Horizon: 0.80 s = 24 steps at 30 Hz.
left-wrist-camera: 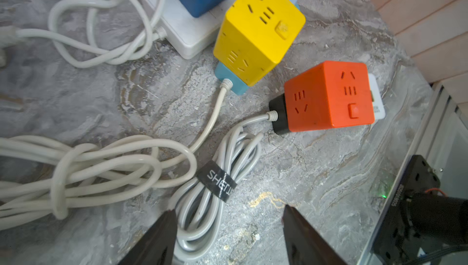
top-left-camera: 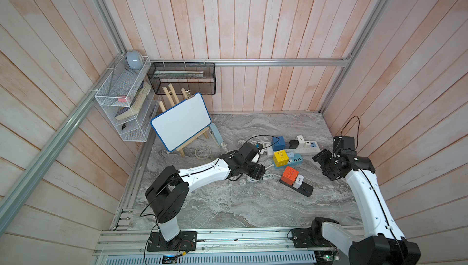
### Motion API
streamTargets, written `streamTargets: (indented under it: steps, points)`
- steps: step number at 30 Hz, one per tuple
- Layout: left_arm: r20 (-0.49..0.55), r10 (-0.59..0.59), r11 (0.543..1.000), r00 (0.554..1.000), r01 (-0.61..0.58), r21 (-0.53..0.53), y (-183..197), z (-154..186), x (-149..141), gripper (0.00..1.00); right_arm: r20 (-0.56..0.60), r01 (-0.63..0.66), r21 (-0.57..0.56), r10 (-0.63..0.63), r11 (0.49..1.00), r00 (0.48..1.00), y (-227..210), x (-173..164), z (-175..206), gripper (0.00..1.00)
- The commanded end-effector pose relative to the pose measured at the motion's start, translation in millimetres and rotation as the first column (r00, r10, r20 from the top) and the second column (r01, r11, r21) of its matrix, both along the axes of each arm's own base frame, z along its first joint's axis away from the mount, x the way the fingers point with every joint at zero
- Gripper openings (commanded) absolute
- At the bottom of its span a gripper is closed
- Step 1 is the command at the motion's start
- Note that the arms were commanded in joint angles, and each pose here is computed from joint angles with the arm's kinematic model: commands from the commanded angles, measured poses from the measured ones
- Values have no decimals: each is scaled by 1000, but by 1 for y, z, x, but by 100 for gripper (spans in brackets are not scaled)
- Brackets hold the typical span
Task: Pull the plug off the socket
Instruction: Move the socket to the center of the board.
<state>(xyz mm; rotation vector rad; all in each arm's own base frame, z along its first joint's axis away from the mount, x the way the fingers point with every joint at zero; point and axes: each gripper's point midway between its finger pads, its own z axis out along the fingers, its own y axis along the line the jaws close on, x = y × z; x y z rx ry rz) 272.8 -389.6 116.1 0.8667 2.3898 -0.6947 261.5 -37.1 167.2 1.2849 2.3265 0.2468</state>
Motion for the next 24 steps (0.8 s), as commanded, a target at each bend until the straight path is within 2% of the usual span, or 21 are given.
streamTargets:
  steps: [1,5,10,12,17,24]
  points:
    - [57,-92,996,994,93,-8,-18,9,-3,70,-133,203,159,-183,966,974,5,-21,-36,77]
    - [96,-124,992,988,124,4,-22,9,-9,70,-248,362,318,-291,876,924,18,-31,-65,78]
    - [138,-109,994,984,109,2,-14,18,-9,70,-351,513,395,-391,762,851,27,-40,-79,78]
    - [153,-102,994,983,105,-8,-9,24,-11,70,-367,577,425,-450,698,814,31,-42,-84,79]
    - [165,-92,994,982,100,-40,1,40,-19,71,-367,661,494,-554,565,747,35,-42,-101,92]
    - [199,-90,994,976,100,-43,18,56,-28,73,-403,711,481,-591,512,699,33,-41,-113,92]
